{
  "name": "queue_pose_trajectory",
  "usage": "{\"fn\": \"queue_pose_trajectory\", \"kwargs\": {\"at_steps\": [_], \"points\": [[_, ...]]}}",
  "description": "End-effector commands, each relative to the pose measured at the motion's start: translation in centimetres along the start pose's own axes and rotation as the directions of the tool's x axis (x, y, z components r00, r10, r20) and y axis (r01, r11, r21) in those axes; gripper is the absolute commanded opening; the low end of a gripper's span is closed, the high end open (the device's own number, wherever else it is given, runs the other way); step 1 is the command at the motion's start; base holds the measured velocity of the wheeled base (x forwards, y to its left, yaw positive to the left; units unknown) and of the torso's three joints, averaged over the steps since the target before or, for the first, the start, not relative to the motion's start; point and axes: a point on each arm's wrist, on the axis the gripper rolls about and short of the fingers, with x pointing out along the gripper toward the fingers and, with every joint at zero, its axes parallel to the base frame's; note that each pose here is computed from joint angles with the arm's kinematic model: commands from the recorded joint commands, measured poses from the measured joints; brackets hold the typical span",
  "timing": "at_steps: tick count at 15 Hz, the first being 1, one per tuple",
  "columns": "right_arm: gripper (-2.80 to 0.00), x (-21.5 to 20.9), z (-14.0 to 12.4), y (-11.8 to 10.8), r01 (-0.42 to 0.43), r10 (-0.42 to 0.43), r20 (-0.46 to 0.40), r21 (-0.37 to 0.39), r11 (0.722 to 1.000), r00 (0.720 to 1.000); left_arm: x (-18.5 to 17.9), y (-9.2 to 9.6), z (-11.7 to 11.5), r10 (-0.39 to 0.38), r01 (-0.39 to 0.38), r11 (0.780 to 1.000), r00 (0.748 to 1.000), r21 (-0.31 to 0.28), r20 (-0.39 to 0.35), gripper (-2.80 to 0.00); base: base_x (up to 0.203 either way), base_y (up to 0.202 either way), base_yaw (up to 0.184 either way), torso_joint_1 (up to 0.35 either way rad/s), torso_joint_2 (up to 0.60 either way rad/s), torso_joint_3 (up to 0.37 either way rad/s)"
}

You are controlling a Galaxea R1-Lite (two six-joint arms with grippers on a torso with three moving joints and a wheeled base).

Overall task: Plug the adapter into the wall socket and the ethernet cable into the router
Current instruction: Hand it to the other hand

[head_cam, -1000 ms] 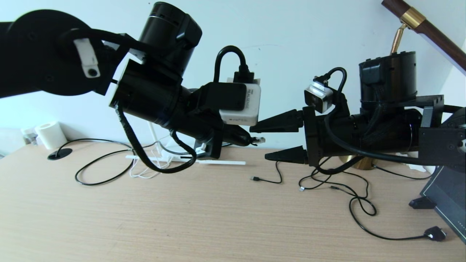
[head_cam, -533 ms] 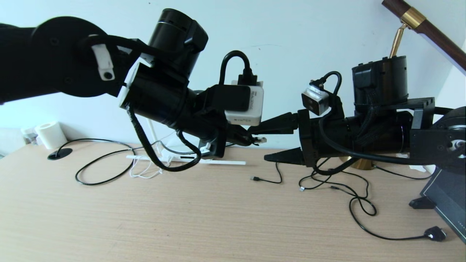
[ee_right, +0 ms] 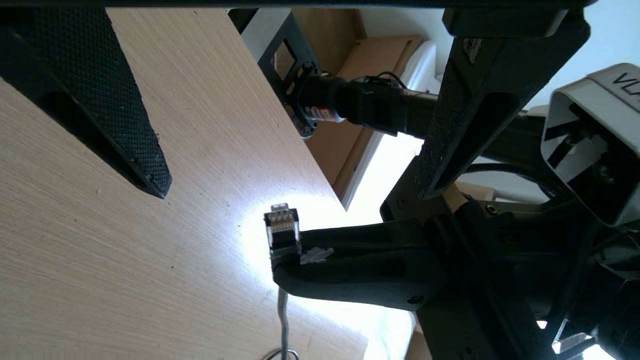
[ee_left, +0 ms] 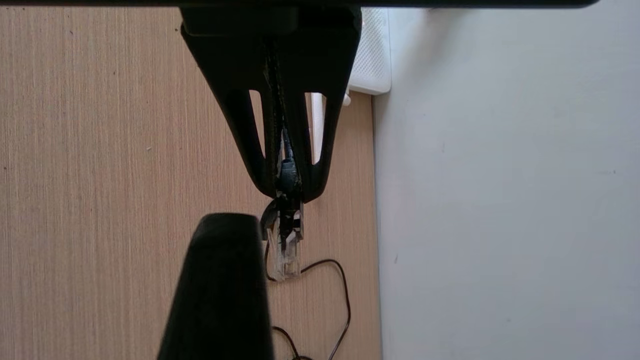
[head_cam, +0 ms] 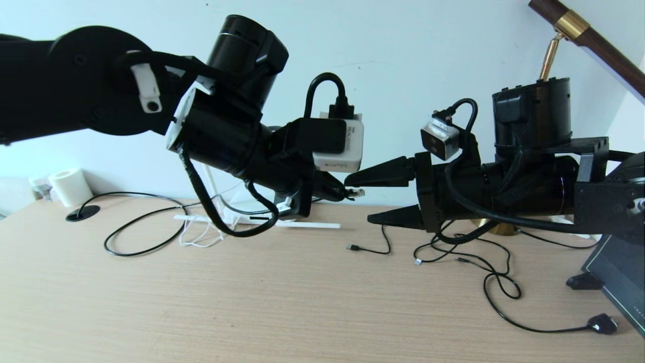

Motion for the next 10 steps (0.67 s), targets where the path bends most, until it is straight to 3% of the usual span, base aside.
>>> {"fn": "queue_pose_trajectory", "kwargs": {"at_steps": [1, 10], "points": [[0.00, -0.14, -0.06, 0.13, -0.007, 0.007, 0.004, -0.002, 1.000, 1.000, 0.10, -0.05, -0.01, -0.005, 0.005, 1.000, 1.000, 0.005, 0.001, -2.80, 0.000, 0.000, 0.000, 0.000, 0.00, 0.000], [0.00, -0.54, -0.38, 0.42, -0.022, 0.021, 0.009, 0.023, 1.000, 1.000, 0.06, -0.13, 0.02, -0.013, 0.012, 1.000, 1.000, 0.011, 0.018, -2.80, 0.000, 0.000, 0.000, 0.000, 0.00, 0.000]]}}
